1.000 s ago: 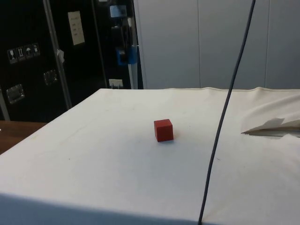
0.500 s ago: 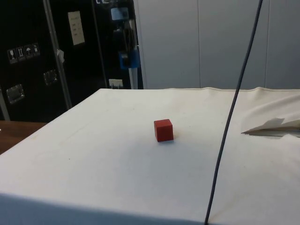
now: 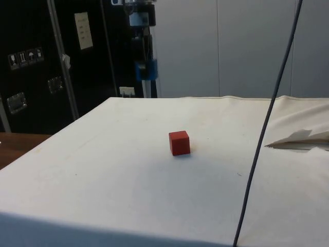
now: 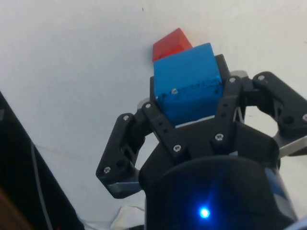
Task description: Stack the two cubes.
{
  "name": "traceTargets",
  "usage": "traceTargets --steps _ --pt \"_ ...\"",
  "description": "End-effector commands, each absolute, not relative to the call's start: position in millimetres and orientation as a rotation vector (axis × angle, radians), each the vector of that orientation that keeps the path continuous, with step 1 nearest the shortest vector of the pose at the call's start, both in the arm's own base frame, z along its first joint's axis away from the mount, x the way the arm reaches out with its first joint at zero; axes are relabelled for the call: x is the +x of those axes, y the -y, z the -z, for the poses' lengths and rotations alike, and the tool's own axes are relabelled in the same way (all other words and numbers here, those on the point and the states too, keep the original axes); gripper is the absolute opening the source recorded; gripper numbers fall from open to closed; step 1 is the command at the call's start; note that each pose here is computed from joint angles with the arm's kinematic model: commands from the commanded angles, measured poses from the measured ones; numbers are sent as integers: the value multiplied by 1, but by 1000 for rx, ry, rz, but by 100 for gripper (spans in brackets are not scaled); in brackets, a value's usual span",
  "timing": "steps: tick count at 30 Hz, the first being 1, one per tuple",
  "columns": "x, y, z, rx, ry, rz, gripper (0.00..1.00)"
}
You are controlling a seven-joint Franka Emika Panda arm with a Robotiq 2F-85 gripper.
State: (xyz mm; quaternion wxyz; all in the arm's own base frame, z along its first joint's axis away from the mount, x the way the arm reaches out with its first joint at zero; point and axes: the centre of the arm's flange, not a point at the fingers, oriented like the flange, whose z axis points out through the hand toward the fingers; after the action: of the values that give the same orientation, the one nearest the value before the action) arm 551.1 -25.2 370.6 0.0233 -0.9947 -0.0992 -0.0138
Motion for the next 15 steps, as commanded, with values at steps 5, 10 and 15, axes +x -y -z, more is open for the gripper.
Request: traceTargets --steps 5,10,15 --pt "540 20 -371 -3091 317 63 2" --pt "525 19 -371 -3087 335 53 2" --pt "511 19 -370 -3084 350 41 2"
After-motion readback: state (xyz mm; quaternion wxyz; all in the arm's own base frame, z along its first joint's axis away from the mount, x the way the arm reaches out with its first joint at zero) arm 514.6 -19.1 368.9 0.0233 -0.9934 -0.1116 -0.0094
